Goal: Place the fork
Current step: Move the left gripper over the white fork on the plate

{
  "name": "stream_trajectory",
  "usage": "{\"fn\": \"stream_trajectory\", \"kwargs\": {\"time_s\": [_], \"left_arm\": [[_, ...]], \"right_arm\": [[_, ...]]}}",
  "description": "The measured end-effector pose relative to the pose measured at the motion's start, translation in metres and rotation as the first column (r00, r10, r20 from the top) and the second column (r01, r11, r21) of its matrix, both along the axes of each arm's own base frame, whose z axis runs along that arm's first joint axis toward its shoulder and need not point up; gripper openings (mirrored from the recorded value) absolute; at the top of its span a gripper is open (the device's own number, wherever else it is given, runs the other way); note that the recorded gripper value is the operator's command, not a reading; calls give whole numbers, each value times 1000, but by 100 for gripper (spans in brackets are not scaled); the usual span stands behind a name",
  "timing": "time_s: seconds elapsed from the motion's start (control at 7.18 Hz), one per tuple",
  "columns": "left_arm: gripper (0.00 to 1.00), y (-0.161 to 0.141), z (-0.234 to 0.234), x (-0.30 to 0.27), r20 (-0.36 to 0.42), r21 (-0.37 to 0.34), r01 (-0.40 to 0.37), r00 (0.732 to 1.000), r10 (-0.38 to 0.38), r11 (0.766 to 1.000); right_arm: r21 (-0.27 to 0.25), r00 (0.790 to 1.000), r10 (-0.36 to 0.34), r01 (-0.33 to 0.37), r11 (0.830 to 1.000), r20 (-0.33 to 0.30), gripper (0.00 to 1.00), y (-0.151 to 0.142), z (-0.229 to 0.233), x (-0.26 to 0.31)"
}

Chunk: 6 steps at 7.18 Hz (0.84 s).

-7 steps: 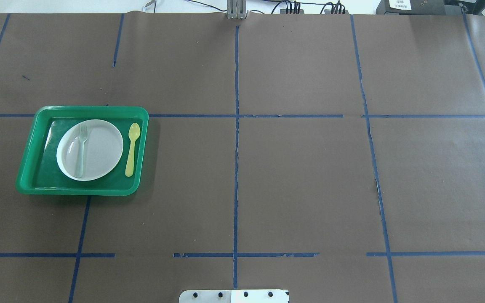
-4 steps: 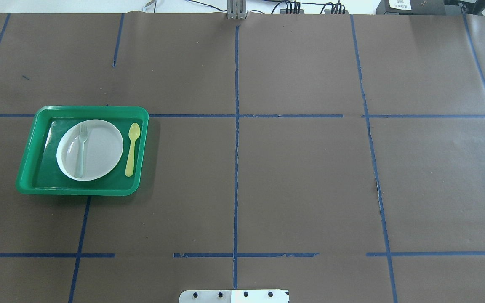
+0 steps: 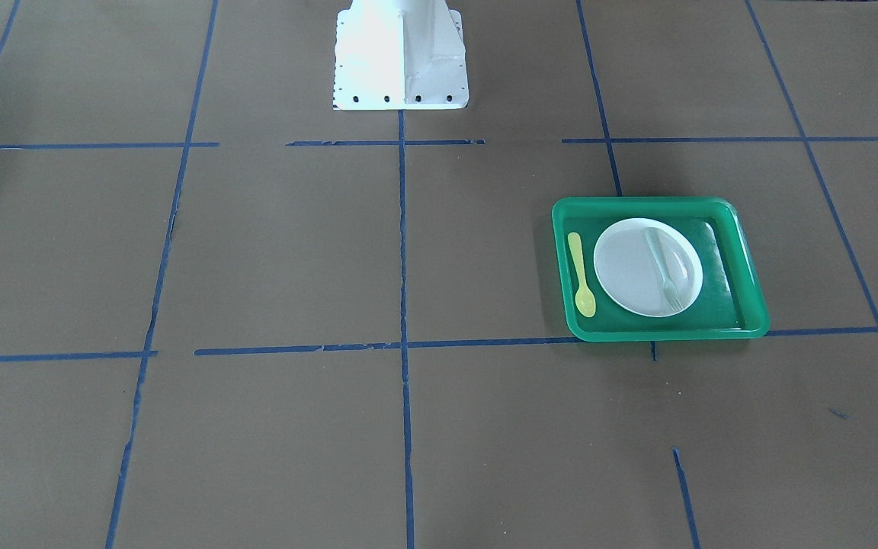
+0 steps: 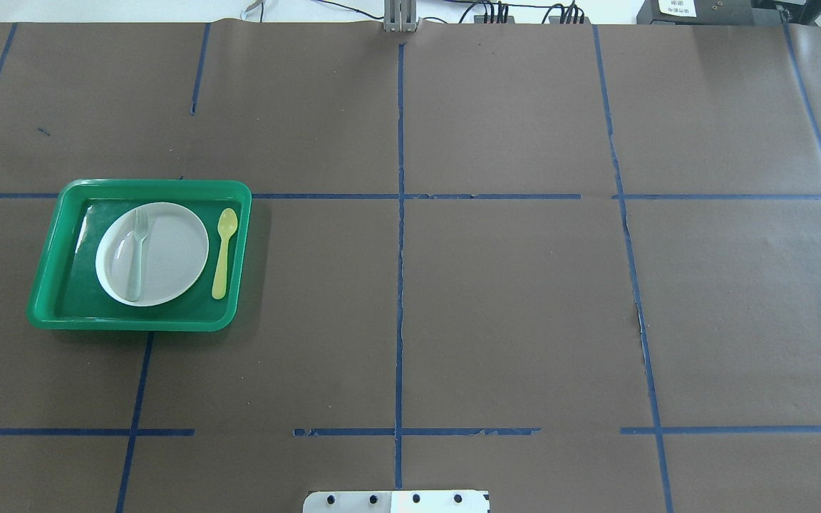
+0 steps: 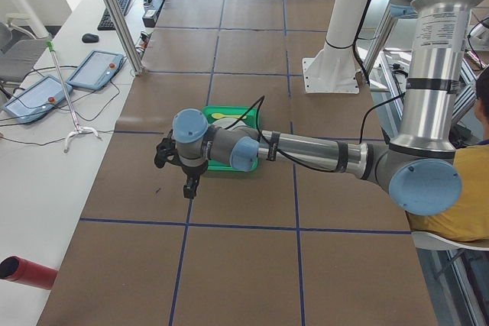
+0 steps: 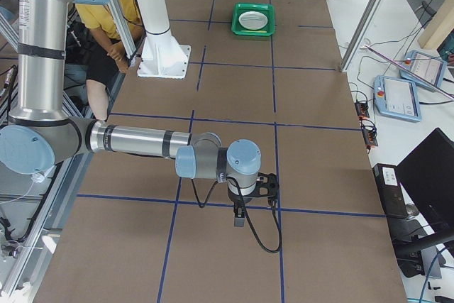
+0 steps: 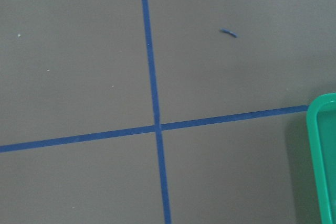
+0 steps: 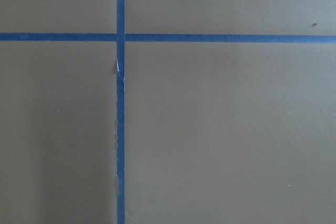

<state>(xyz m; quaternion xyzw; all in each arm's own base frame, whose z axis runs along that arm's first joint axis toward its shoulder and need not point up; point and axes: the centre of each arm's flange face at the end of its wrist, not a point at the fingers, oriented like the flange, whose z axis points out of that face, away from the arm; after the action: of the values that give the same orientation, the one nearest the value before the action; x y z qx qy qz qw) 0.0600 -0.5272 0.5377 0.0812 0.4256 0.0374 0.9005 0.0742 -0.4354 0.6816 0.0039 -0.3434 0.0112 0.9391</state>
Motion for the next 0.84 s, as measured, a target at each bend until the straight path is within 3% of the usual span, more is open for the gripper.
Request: {"fn": "stream_trajectory", "kwargs": {"time_s": [0.28, 0.84], "left_arm": [[100, 11, -36, 59, -53, -30, 29, 998, -30, 999], [99, 36, -71, 175, 9, -120, 122, 993, -122, 985]], "right_arm": [[1, 1000, 0, 0, 1000, 0, 100, 0, 0, 0], [0, 1000, 0, 0, 1000, 0, 100, 0, 0, 0]]}}
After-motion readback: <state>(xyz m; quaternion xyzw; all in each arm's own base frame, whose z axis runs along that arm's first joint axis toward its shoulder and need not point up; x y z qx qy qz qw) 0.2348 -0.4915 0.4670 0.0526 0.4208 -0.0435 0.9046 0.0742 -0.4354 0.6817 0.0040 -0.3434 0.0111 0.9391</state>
